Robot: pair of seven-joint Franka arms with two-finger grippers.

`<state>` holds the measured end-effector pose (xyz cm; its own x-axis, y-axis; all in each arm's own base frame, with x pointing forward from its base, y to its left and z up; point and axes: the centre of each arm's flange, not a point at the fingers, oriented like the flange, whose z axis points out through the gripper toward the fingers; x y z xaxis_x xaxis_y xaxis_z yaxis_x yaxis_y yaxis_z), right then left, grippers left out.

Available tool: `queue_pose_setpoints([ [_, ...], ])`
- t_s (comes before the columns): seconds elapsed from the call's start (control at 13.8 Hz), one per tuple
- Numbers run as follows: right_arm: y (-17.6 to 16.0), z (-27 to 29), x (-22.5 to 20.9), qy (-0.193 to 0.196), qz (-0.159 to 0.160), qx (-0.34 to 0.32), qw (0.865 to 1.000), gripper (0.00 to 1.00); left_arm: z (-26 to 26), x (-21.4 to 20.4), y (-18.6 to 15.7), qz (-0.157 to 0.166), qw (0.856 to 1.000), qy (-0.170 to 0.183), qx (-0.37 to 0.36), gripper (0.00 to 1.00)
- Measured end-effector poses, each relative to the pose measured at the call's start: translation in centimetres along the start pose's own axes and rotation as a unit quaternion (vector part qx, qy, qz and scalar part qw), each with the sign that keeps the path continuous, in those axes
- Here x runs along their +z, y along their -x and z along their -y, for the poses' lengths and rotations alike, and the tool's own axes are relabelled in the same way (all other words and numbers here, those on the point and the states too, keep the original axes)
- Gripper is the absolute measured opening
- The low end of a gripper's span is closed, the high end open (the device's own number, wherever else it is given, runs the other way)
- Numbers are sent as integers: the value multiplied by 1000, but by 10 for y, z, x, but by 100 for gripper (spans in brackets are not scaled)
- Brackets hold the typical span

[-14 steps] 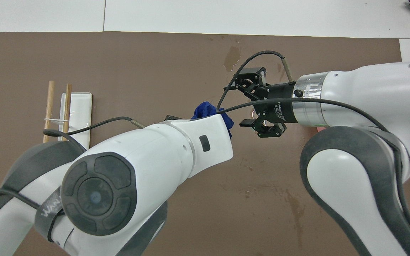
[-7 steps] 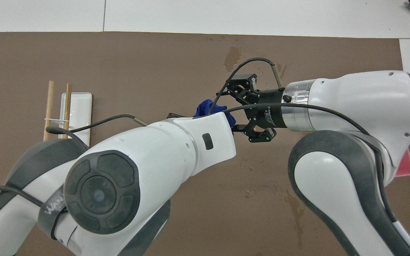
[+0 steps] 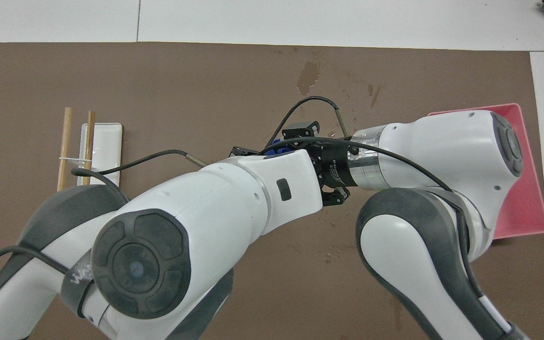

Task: Wipe water with towel using both arms
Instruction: 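Grasp the towel with the right gripper from the left gripper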

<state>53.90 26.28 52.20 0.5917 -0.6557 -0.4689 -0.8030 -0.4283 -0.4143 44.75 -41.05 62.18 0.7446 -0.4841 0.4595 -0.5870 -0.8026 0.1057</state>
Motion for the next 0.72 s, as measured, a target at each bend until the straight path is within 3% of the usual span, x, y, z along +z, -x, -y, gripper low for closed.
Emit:
queue_pose_setpoints([
  [0.43,-7,-2,-6,3,1,-18,1000,17,-5,2,-1,-4,1000,3,4,9],
  [0.65,-8,-3,-7,8,4,-26,1000,11,-6,3,-1,-2,1000,3,4,10],
  [0.72,-11,-5,-7,15,8,-32,999,11,-6,3,-1,-2,1000,3,4,16],
])
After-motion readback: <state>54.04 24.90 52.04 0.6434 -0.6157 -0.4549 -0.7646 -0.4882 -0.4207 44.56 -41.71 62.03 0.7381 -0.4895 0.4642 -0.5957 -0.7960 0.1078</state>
